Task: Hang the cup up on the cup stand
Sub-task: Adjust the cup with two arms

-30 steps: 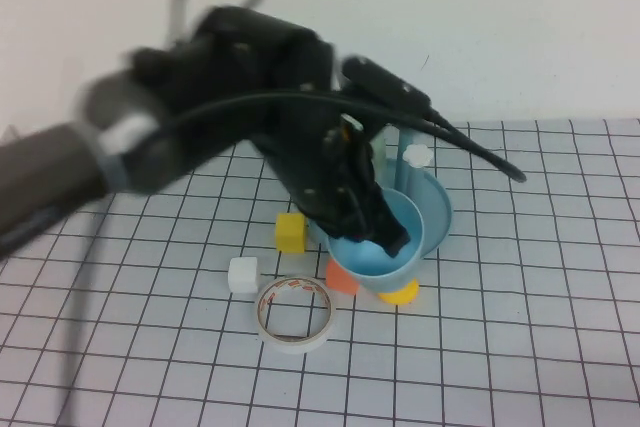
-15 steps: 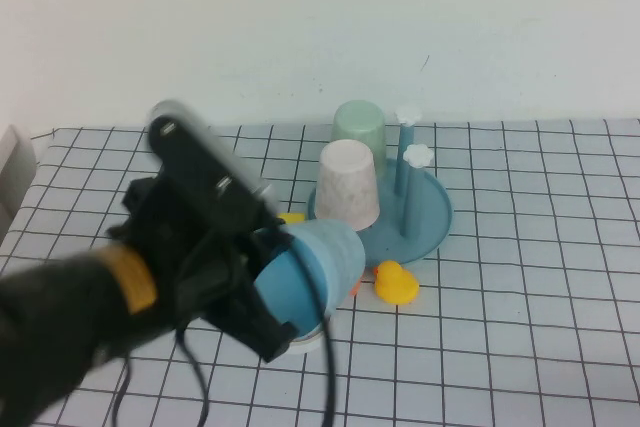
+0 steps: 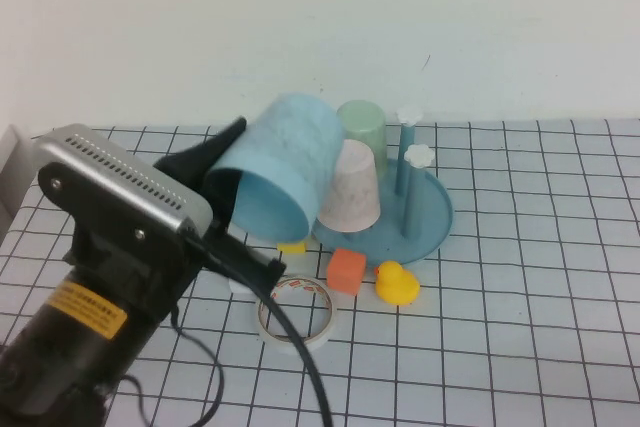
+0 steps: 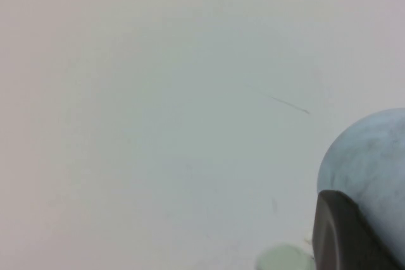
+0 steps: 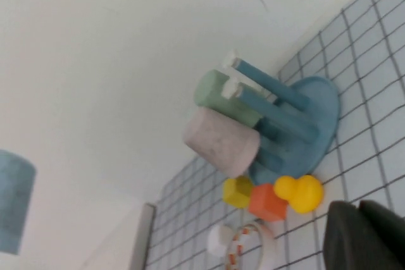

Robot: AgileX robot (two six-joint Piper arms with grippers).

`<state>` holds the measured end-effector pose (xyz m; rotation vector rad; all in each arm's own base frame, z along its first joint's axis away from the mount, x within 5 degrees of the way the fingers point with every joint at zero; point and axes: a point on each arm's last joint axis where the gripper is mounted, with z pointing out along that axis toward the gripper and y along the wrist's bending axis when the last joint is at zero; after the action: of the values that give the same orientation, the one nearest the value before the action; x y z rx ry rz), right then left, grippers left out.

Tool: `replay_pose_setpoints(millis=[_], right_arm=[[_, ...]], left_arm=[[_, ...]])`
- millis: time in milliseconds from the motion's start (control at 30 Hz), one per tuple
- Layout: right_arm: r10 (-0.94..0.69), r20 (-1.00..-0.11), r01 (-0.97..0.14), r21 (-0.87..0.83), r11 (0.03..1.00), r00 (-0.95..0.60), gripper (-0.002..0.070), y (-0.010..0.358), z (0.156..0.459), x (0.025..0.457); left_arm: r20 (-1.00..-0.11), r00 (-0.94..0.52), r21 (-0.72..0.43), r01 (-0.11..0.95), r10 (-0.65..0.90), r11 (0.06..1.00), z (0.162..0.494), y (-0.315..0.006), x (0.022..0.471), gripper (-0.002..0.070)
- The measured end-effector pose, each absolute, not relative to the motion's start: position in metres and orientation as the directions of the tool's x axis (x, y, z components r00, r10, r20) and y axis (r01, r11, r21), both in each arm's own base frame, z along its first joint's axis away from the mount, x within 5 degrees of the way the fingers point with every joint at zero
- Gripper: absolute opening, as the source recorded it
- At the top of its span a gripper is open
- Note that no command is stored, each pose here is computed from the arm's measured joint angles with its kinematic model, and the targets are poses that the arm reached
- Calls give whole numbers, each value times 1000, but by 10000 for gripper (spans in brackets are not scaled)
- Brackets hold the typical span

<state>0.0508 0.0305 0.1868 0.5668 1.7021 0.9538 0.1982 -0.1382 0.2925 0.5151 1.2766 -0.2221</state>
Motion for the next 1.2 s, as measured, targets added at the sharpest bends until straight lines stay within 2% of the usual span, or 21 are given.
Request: replay_pose_setpoints(millis=[100, 200, 333, 467, 567, 767, 867, 1000, 1200], right_arm=[[790, -509, -125, 858, 498, -343, 11, 34, 192, 50], [788, -498, -203, 867, 455, -362, 11, 39, 205, 48], [767, -476, -261, 879, 399, -430, 11, 47, 229, 51], [704, -443, -272, 896, 350, -555, 34, 56, 248, 67], [612, -448, -296, 893, 338, -652, 125, 64, 260, 83], [459, -377, -289, 924, 252, -804, 424, 75, 285, 128], [418, -361, -290, 930, 226, -834, 538, 80, 298, 153], [370, -338, -274, 937, 216, -865, 594, 92, 306, 180], [269, -264, -220, 958, 184, -926, 606, 125, 308, 209]], left_arm=[[-936, 340, 228, 387, 92, 894, 288, -140, 207, 10], [-929, 358, 235, 366, 97, 900, 277, -145, 215, 10], [-935, 325, 271, 393, 143, 879, 257, -154, 223, 10], [-921, 350, 322, 437, 172, 840, 252, -161, 222, 10], [-908, 379, 349, 457, 176, 818, 253, -164, 219, 10], [-901, 402, 367, 505, 164, 781, 254, -169, 216, 10], [-899, 405, 371, 510, 163, 776, 254, -170, 215, 10], [-900, 404, 368, 512, 161, 776, 254, -170, 215, 10], [-905, 395, 356, 506, 156, 786, 254, -169, 216, 10]])
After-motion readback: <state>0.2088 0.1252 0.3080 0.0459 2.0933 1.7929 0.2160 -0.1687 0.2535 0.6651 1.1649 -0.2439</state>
